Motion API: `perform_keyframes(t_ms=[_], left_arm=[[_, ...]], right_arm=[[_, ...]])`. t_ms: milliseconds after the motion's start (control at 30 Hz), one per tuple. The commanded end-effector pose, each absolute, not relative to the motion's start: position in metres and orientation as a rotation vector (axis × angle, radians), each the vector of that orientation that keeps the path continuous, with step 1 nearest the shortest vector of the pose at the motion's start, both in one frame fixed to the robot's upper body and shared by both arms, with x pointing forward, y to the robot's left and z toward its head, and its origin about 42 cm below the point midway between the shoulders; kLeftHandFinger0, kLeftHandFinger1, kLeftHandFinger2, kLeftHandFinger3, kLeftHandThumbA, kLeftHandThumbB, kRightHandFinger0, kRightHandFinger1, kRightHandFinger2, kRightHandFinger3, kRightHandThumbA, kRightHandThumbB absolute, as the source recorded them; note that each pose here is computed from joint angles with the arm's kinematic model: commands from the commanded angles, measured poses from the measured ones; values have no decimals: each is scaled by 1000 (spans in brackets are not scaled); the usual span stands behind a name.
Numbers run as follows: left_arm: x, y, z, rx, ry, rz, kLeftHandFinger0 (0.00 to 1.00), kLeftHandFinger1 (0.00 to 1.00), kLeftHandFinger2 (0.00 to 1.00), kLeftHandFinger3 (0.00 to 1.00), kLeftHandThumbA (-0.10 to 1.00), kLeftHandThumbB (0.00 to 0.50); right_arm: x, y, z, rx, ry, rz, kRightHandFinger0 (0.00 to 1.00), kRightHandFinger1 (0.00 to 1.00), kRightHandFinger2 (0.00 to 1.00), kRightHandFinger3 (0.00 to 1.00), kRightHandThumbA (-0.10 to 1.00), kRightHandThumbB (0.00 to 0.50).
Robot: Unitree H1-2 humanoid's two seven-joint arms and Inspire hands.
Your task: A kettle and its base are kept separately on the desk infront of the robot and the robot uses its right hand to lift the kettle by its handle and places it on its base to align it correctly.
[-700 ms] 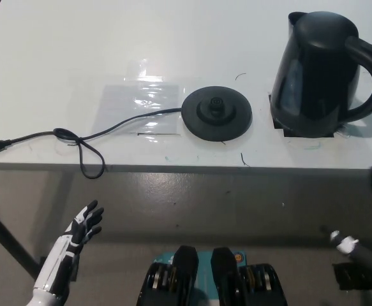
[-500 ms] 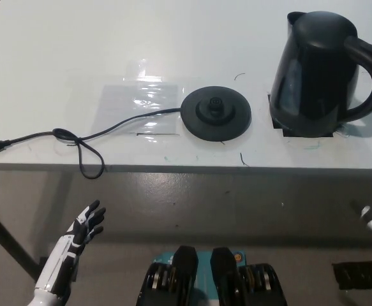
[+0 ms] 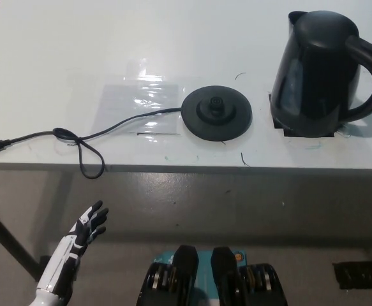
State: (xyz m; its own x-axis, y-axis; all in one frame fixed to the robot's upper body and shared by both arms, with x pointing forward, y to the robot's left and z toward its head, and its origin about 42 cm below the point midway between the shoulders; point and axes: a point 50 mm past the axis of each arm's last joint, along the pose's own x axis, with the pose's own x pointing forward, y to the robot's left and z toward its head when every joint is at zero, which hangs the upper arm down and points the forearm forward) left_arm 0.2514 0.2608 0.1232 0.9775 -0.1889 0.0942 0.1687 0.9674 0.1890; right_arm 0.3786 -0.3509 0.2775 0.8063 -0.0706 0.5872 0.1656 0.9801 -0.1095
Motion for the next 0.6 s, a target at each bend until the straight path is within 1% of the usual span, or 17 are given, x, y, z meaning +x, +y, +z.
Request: perform_keyframes(t_ms=[0, 33, 67, 100, 133, 200, 233, 367, 400, 500, 567], left_arm=[[251, 261, 136, 186, -177, -199, 1000, 1000, 1000, 1000, 1000, 173], [251, 261, 136, 191, -177, -199, 1000, 1000, 1000, 1000, 1000, 167], [251, 261, 136, 193, -176, -198, 1000, 1000, 1000, 1000, 1000, 178], [251, 261, 136, 194, -175, -200, 1000, 1000, 1000, 1000, 1000, 181], [251, 261, 136, 192, -172, -198, 1000, 1000, 1000, 1000, 1000, 187], [251, 261, 136, 193, -170, -197, 1000, 1000, 1000, 1000, 1000, 189], [252, 261, 135, 191, -173, -201, 1000, 1000, 1000, 1000, 1000, 188], [254, 262, 135, 192, -176, -202, 1000, 1000, 1000, 1000, 1000, 182], [254, 262, 136, 192, -175, -201, 1000, 1000, 1000, 1000, 999, 185], [254, 262, 136, 198, -172, -203, 1000, 1000, 1000, 1000, 996, 185], [255, 262, 136, 192, -173, -205, 1000, 1000, 1000, 1000, 988, 182]], right_arm=[[404, -351, 301, -68, -615, -53, 1000, 1000, 1000, 1000, 1000, 237], [412, -349, 301, -57, -601, -44, 1000, 1000, 1000, 1000, 1000, 264], [421, -347, 302, -48, -581, -34, 1000, 1000, 1000, 1000, 1000, 286], [426, -346, 301, -46, -567, -29, 1000, 1000, 1000, 1000, 1000, 289], [429, -345, 301, -38, -560, -26, 1000, 1000, 1000, 1000, 1000, 307], [437, -343, 301, -20, -540, -17, 1000, 1000, 1000, 1000, 1000, 310], [445, -341, 297, -17, -527, -9, 1000, 1000, 1000, 1000, 1000, 291], [454, -335, 293, -16, -512, 2, 1000, 1000, 1000, 1000, 1000, 300], [457, -332, 291, -14, -504, 5, 1000, 1000, 1000, 1000, 1000, 292], [464, -326, 288, -22, -486, 10, 1000, 1000, 1000, 1000, 1000, 307], [467, -323, 286, -27, -478, 9, 1000, 1000, 1000, 1000, 1000, 297]])
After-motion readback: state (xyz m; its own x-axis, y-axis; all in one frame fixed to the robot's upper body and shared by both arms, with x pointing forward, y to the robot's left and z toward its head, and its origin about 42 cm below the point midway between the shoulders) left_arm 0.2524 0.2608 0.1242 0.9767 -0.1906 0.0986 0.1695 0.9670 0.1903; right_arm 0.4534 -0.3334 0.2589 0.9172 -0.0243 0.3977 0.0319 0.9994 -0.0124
